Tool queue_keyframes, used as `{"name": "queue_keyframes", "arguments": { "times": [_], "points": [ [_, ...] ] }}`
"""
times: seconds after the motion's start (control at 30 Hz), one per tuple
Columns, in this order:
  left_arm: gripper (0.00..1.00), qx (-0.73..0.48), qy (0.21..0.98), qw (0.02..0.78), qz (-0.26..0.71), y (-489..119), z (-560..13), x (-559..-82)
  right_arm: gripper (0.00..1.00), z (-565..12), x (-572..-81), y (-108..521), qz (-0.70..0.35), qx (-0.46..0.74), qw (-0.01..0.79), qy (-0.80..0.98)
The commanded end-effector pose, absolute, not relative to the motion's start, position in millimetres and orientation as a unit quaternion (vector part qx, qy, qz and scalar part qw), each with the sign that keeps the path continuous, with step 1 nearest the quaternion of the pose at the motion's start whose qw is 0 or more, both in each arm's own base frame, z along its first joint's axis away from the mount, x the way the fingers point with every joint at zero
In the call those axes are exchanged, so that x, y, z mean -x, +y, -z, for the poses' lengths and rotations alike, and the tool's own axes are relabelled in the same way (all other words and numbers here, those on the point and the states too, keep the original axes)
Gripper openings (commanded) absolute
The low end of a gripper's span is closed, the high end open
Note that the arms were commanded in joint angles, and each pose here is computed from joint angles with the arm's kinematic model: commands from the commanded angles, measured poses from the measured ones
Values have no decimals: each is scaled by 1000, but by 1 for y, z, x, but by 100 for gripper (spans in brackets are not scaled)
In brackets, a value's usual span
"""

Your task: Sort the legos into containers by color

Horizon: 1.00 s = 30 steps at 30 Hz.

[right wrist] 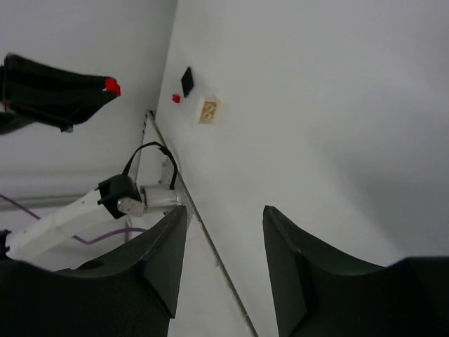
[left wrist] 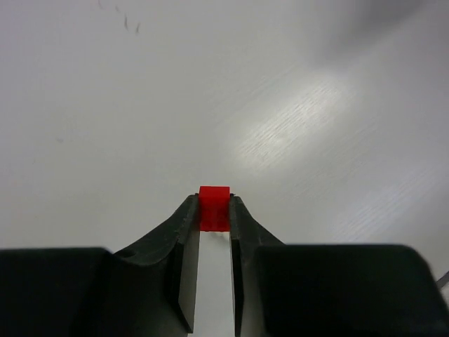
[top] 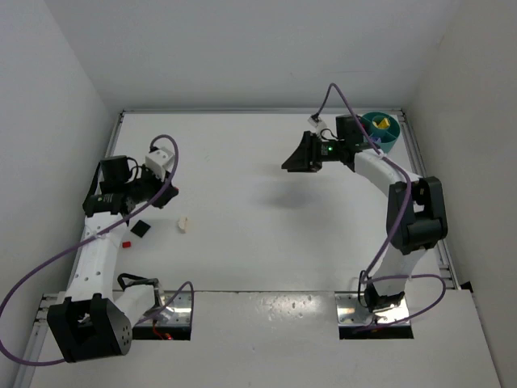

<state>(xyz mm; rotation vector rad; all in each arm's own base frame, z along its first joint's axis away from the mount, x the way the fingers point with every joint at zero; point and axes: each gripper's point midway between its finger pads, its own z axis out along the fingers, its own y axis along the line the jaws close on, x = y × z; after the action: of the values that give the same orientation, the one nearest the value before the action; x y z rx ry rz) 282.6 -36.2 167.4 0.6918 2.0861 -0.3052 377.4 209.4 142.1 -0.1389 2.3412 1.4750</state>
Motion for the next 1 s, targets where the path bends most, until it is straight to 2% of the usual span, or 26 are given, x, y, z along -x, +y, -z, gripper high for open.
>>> {"name": "queue_keyframes", "arguments": {
  "times": [0.0, 0.07, 0.2, 0.27, 0.3, 0.33, 0.37, 0.43, 0.53, 0.57, 0.63, 0.8, 0.97],
  "points": [
    [12, -232, 816, 478, 229, -69, -209, -290, 48, -216, -381, 240, -540, 149, 290, 776],
    [8, -186, 810, 485, 270, -77, -225, -300, 48, -233, -390, 244, -511, 187, 332, 771],
    [8, -115, 800, 491, 325, -86, -253, -312, 48, -261, -408, 238, -425, 249, 412, 766],
    [8, -41, 803, 481, 350, -84, -262, -326, 48, -284, -405, 234, -394, 276, 463, 744],
    [7, -1, 807, 474, 353, -81, -260, -332, 48, -278, -402, 230, -386, 271, 471, 745],
    [2, 82, 812, 460, 349, -74, -260, -346, 49, -291, -404, 235, -383, 280, 505, 721],
    [1, 117, 815, 446, 351, -71, -258, -349, 49, -279, -397, 237, -391, 267, 500, 726],
    [1, 183, 809, 415, 374, -70, -254, -353, 51, -294, -391, 249, -396, 263, 532, 701],
    [6, 233, 797, 370, 416, -80, -247, -350, 51, -282, -384, 275, -423, 231, 517, 707],
    [10, 242, 796, 363, 420, -81, -243, -347, 51, -275, -383, 283, -429, 222, 505, 716],
    [12, 260, 792, 365, 415, -78, -242, -347, 51, -276, -377, 311, -459, 201, 479, 721],
    [10, 311, 769, 365, 423, -77, -252, -347, 51, -267, -373, 370, -474, 183, 453, 733],
    [8, 340, 754, 330, 455, -87, -258, -344, 44, -260, -352, 420, -503, 195, 415, 732]
  ]
}}
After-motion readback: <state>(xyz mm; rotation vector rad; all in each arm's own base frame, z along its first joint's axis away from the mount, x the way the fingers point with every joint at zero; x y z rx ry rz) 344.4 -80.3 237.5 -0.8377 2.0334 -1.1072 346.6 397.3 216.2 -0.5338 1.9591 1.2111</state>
